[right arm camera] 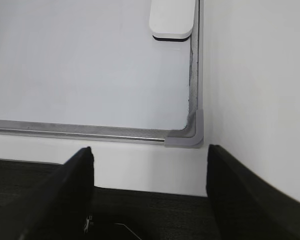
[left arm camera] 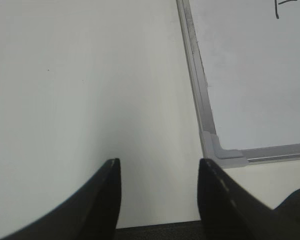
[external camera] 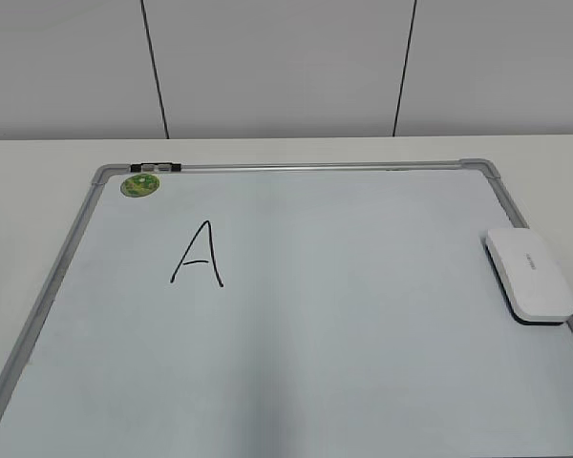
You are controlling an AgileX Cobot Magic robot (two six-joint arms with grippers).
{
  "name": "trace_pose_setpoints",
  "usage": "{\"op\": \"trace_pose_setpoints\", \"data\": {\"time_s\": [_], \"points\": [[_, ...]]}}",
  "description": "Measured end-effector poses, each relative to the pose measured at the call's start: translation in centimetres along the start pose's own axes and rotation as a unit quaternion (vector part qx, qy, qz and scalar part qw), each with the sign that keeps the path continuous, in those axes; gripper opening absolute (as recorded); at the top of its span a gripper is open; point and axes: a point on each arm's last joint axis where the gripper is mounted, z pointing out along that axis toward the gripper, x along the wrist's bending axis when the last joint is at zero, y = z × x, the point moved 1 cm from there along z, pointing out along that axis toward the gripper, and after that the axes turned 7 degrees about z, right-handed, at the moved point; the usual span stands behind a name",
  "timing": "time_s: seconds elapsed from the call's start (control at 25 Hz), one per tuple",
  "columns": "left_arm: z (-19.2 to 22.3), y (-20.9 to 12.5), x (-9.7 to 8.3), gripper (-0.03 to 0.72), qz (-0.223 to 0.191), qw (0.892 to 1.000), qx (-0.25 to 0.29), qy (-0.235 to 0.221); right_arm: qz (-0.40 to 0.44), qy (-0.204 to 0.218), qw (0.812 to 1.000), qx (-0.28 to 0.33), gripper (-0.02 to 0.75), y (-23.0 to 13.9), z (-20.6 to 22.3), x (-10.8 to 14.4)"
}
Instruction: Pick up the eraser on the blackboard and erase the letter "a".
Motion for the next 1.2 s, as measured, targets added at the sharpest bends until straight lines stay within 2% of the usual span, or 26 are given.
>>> {"op": "trace_pose_setpoints", "data": {"time_s": [0.48,0.64,0.88,1.2], "points": [[0.0,0.0,0.0,0.349,0.001,1.000,-0.002,-0.001,-0.001,0.000,1.000,-0.004,0.519,0.0,-0.1,0.0],[0.0,0.0,0.0,0.337,0.001,1.000,-0.003,-0.001,-0.002,0.003,1.000,-0.024,0.519,-0.3,-0.5,0.0],[0.0,0.0,0.0,0.320,0.001,1.000,-0.004,-0.001,-0.001,0.007,0.996,-0.084,0.519,-1.3,-1.9,-0.2],[0.0,0.1,0.0,0.316,0.001,1.000,-0.005,-0.001,-0.001,0.009,0.995,-0.103,0.519,-1.7,-2.2,-0.2]]}}
